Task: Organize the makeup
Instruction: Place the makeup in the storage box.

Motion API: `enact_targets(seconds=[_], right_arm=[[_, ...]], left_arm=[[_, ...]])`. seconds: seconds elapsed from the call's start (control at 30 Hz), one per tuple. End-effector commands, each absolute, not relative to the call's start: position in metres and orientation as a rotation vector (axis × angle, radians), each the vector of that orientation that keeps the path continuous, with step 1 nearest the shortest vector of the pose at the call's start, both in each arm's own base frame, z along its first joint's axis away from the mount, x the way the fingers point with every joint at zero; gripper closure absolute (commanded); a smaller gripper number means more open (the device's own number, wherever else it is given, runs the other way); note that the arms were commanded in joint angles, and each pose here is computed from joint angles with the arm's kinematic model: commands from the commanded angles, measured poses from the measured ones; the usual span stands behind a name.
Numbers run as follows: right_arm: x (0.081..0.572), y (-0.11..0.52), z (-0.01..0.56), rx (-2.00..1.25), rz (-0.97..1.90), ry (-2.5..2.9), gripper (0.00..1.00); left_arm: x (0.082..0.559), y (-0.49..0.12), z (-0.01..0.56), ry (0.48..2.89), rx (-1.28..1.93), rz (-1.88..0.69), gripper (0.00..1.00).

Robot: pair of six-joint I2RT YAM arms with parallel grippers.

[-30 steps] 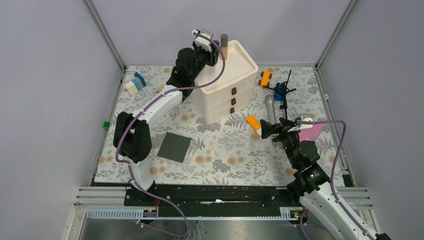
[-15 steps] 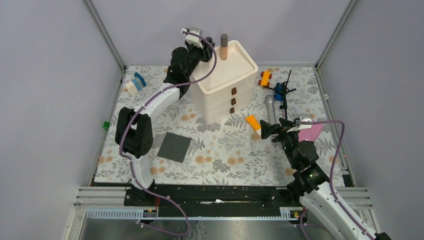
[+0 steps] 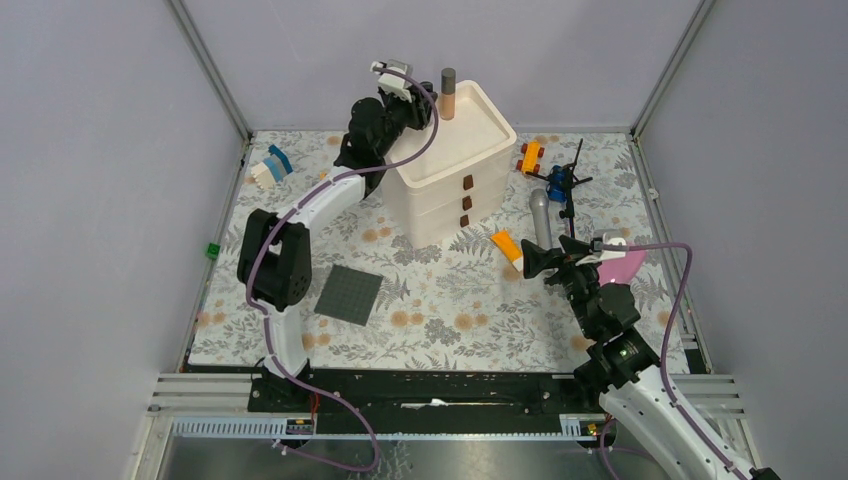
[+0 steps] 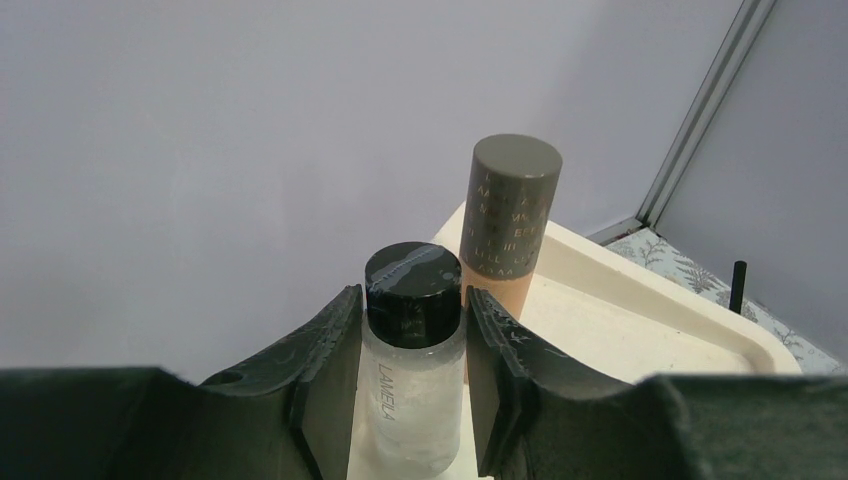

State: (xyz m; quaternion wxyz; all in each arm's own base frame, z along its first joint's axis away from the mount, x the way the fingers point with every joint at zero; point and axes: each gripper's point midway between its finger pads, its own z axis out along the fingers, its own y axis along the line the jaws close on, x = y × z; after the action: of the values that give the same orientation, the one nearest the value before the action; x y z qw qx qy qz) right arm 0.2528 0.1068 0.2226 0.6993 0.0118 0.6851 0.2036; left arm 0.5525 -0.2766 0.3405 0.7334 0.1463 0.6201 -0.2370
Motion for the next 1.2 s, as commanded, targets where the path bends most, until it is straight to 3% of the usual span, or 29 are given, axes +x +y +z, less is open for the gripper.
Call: enact_targets(seconds=[0.0, 0.3, 0.4, 0.87, 1.17], right_arm=[[0.252, 0.104, 0.234, 0.044, 0.456, 1.483, 0.00], [0.251, 0.104, 0.235, 0.044, 0.461, 1.479, 0.00], [0.250, 0.103, 0.236, 0.045, 0.461, 1.476, 0.00], [0.251, 0.104, 0.232, 0.034, 0.455, 1.493, 0.00], [0.267, 0.119, 0.196, -0.059, 0.378, 1.730, 0.00]], left_arm=[[0.549, -0.279, 0.382, 1.243, 0.328, -0.539, 0.92], [0.550, -0.275, 0.375, 1.264, 0.326, -0.515, 0.68], [0.550, -0.275, 0.375, 1.267, 0.321, -0.512, 0.51], [0.542, -0.274, 0.395, 1.265, 0.326, -0.516, 0.27], [0.522, -0.267, 0.428, 1.234, 0.300, -0.492, 0.02]])
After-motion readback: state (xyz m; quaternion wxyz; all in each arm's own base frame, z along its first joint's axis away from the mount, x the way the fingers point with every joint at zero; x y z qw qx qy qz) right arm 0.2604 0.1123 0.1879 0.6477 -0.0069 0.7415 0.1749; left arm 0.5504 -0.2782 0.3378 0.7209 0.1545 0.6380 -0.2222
